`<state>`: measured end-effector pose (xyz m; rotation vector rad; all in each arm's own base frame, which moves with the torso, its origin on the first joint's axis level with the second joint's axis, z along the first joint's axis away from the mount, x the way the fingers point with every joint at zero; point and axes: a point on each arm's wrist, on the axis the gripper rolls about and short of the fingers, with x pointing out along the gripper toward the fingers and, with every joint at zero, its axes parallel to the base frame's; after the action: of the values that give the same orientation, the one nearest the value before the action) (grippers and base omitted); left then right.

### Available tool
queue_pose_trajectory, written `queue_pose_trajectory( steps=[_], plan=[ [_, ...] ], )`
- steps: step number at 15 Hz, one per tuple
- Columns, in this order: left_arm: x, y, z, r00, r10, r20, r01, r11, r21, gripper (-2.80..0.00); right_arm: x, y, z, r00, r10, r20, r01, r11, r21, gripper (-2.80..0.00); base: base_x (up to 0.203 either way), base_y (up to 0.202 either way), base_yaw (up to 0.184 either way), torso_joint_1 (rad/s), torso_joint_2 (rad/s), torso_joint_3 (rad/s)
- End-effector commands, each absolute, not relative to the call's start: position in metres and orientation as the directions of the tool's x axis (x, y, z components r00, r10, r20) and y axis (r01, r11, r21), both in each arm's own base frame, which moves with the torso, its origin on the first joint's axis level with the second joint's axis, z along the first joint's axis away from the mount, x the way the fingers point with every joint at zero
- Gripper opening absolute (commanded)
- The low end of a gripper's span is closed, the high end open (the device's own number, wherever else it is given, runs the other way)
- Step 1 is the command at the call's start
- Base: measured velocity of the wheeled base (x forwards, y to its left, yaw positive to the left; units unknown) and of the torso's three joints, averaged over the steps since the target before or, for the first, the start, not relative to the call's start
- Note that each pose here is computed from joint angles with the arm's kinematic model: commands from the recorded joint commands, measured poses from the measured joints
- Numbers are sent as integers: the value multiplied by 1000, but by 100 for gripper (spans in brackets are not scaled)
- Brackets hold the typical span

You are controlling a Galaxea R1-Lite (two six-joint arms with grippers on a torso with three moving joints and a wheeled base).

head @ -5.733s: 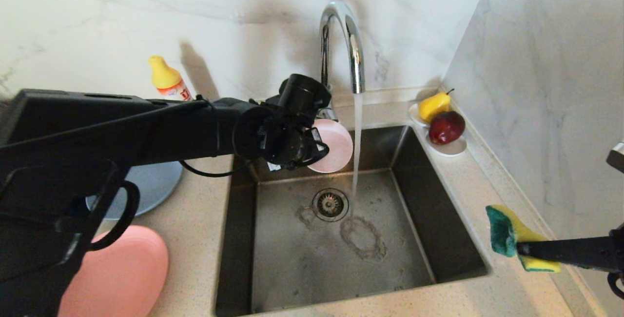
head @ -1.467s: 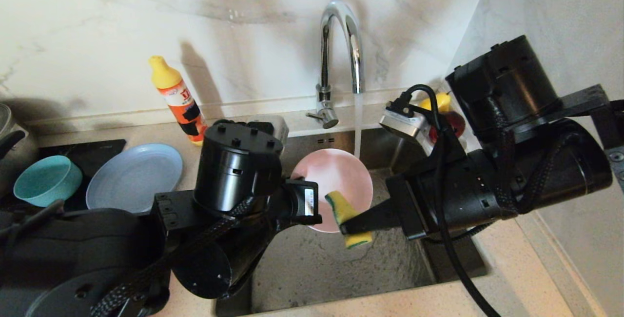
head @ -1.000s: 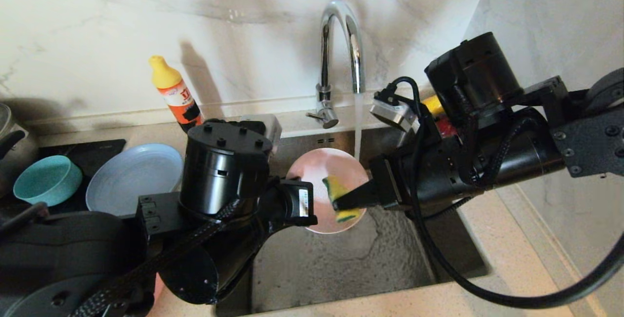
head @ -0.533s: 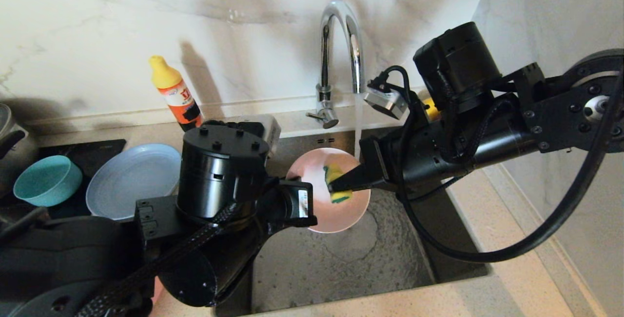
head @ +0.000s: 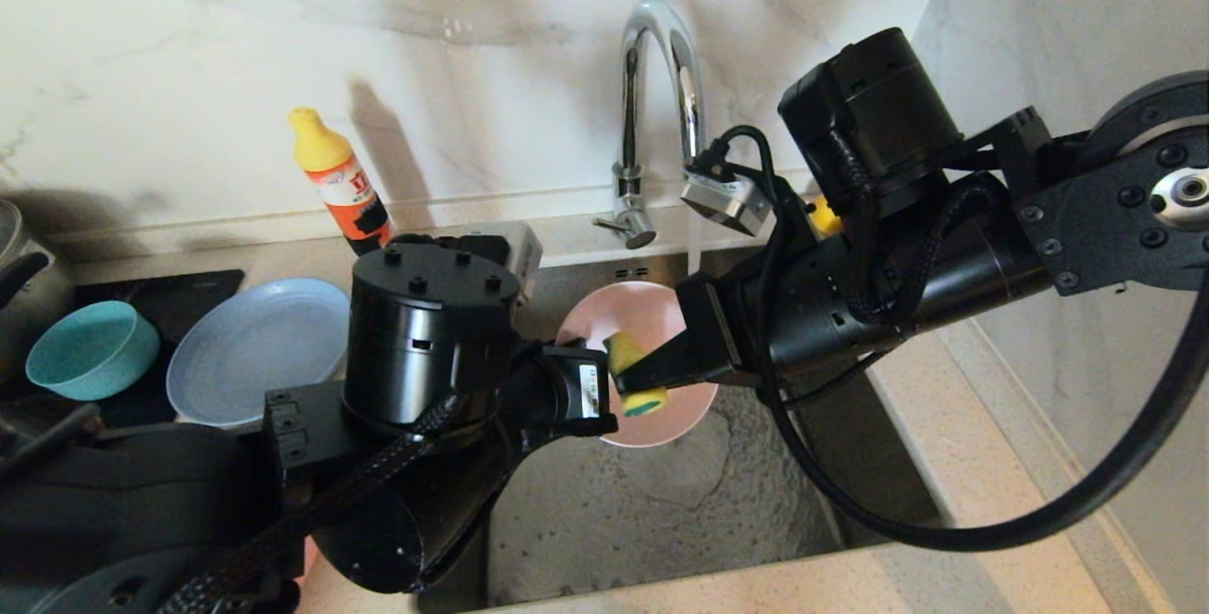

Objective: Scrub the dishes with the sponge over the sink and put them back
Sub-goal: Wipe the bowl

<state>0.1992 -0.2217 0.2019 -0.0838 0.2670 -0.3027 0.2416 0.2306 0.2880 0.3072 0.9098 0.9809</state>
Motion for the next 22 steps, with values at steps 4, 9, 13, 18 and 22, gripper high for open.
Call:
queue_pose_trajectory(
  steps=[4,9,13,18,22],
  plan=[
    [198,-220,201,921,-302,-248,280,953,-119,-280,247,231,293,263,821,-507,-583,554,595,-280,0,0,0,0,0,0],
    [197,-219,197,919,-299,-258,277,954,-116,-280,250,211,309,319,804,-502,-557,587,587,-280,0,0,0,0,0,0],
    [195,-217,199,920,-299,-254,276,953,-122,-280,237,189,314,336,787,-517,-531,612,587,-280,0,0,0,0,0,0],
    [195,-216,206,926,-299,-231,275,952,-133,-280,226,176,305,325,769,-551,-506,633,585,-280,0,0,0,0,0,0],
    [196,-216,206,926,-301,-230,275,951,-139,-280,227,196,285,256,762,-595,-509,630,587,-280,0,0,0,0,0,0]
  ],
)
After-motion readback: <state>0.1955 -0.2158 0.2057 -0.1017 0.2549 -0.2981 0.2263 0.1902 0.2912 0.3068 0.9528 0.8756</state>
